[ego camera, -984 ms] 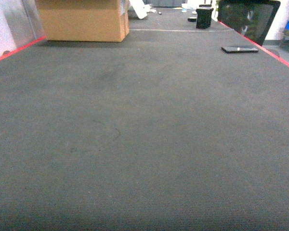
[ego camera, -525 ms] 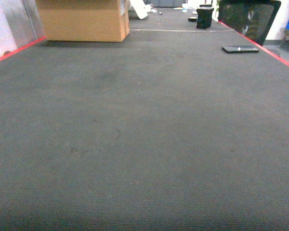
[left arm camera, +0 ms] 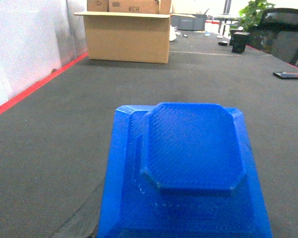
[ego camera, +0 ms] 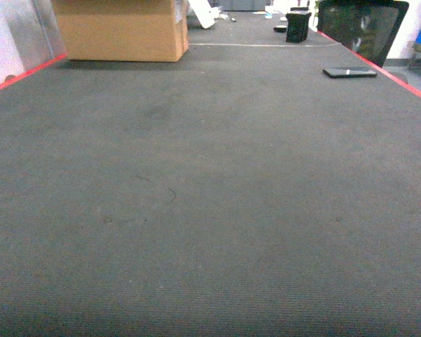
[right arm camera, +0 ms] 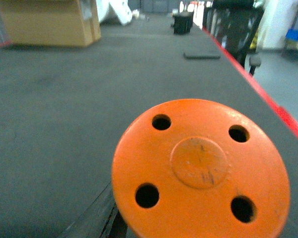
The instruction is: Sort blue parts and orange caps into right shelf containers
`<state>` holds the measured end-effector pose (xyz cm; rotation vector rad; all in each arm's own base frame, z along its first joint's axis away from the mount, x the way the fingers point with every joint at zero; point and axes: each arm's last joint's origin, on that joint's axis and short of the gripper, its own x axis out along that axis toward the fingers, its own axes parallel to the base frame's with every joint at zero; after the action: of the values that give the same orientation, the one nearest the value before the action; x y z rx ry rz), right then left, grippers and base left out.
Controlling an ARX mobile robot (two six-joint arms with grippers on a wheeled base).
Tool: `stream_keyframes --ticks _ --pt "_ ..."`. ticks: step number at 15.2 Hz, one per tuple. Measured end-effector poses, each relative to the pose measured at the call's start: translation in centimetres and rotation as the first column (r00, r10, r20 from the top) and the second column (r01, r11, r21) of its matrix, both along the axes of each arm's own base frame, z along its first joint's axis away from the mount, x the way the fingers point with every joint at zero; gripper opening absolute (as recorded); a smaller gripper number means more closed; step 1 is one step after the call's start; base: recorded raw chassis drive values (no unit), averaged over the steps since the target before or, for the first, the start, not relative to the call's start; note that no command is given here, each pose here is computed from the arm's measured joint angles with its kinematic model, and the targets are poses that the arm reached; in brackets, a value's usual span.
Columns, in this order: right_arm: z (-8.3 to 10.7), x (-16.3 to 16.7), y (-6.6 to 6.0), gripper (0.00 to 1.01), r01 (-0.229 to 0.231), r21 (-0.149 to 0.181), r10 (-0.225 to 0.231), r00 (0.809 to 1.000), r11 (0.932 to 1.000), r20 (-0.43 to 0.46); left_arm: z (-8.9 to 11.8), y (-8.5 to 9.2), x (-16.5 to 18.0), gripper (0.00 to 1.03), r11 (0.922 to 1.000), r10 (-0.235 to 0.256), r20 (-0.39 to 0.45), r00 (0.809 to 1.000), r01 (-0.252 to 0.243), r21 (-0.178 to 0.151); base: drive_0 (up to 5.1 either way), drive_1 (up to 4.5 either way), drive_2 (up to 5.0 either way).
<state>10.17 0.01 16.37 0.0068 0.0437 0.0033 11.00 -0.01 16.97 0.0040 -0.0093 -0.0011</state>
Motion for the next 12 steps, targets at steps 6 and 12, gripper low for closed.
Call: stream_keyframes --ticks 6,12 --pt "0.3 -0.4 0.0 0.44 0.003 0.000 -0.003 0.999 1.0000 0.046 -0.4 0.0 -1.3 0.42 1.0000 0.001 -0.019 1.000 -0.001 0.000 0.0 0.00 0.0" --pt "0.3 -0.4 0.0 0.44 0.003 0.000 -0.003 0.999 1.0000 0.046 -0.4 0.0 -1.3 0.42 1.0000 0.000 -0.011 1.000 0.000 0.000 0.0 0.00 0.0"
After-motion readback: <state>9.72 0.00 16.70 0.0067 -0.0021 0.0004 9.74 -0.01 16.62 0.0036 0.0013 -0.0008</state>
